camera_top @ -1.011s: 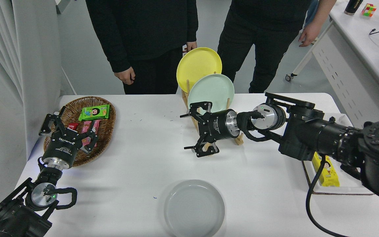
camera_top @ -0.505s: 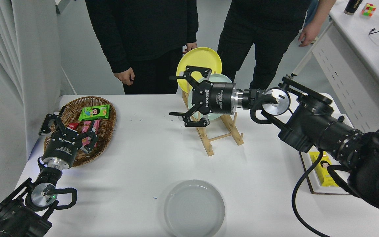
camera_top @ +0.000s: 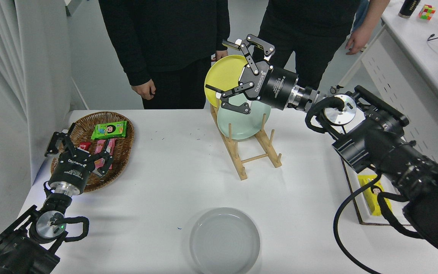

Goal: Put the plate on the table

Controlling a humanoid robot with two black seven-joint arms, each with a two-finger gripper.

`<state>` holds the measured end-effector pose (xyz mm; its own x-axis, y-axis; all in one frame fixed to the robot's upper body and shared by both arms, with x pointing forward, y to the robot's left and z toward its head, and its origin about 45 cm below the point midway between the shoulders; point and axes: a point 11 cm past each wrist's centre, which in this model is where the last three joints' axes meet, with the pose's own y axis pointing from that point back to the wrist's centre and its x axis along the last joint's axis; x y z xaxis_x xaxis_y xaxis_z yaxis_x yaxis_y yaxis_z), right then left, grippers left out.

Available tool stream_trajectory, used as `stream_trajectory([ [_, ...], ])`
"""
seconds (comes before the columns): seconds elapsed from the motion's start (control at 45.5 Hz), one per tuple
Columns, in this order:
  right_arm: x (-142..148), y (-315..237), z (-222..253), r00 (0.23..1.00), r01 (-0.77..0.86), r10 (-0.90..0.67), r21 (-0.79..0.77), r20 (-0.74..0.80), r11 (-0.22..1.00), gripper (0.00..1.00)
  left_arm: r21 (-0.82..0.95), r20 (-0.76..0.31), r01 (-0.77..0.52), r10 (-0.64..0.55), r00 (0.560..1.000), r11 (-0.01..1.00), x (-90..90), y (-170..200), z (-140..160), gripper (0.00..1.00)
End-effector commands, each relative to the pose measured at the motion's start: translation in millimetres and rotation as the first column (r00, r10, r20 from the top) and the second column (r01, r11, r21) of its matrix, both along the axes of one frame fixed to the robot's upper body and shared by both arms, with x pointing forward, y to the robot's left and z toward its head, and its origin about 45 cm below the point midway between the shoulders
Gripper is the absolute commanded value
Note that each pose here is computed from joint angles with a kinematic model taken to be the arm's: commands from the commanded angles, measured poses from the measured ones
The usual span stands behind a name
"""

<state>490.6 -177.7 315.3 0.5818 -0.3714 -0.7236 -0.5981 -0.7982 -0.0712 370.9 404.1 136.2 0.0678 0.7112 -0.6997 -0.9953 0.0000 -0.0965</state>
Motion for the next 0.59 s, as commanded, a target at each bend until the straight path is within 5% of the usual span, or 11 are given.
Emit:
stream_trajectory([
  [0.0, 8, -74, -7, 0.986, 0.163, -0.164, -0.02, -0.019, 0.986, 0.99, 0.0, 0.0, 0.0, 0.0, 1.0, 1.0, -0.1, 0, 0, 0.98],
  [0.571, -12, -152, -98, 0.899, 0.364, -0.393, -0.17, -0.193, 0.916, 0.99, 0.0, -0.001, -0.001, 0.001, 1.0, 1.0, -0.1, 0, 0, 0.98],
])
